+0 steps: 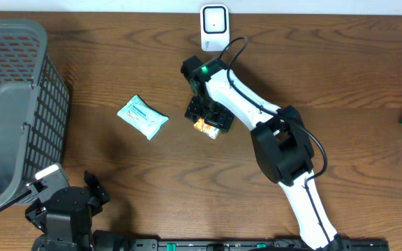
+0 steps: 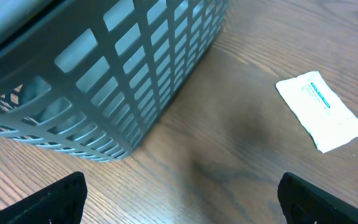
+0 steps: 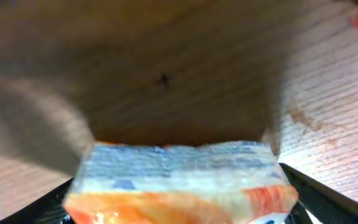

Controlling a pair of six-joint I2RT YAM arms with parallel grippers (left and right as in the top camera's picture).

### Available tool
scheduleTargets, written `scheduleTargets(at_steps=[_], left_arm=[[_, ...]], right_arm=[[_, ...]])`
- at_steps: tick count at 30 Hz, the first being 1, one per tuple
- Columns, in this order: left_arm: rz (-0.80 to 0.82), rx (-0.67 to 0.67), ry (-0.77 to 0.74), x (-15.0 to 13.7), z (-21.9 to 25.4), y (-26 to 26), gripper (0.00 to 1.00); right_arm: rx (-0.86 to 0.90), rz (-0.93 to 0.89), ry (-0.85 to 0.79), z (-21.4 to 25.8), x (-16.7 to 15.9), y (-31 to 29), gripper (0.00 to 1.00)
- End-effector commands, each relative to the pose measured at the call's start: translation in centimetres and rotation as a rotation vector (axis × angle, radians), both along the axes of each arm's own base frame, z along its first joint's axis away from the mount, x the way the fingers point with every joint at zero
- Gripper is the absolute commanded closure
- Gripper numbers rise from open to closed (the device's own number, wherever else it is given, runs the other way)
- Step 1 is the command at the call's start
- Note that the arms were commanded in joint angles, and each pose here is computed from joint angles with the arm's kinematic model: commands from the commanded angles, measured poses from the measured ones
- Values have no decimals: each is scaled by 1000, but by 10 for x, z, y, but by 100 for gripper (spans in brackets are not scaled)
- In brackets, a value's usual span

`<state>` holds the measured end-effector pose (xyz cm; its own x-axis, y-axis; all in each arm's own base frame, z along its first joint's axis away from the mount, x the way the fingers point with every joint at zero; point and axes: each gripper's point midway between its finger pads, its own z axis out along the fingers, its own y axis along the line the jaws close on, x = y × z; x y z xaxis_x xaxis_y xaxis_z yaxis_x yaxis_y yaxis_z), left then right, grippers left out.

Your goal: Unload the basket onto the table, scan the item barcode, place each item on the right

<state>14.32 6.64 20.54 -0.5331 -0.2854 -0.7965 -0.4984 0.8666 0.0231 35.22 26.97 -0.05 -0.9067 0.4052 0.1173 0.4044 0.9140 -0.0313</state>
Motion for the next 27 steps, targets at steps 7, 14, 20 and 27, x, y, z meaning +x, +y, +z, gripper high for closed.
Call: scheduleTargets(at_steps=[7, 14, 20, 27], left_arm=[[12, 1, -2, -1, 1, 2, 2], [12, 1, -1, -1, 1, 2, 2], [12, 1, -1, -1, 1, 2, 2], [12, 1, -1, -1, 1, 2, 2]], right_arm=[[16, 108, 145, -34, -38, -10, 27], [45, 223, 138, -34, -30, -19, 34], [70, 316, 155, -33, -25, -35, 33], [78, 476, 90, -36, -5, -46, 3]])
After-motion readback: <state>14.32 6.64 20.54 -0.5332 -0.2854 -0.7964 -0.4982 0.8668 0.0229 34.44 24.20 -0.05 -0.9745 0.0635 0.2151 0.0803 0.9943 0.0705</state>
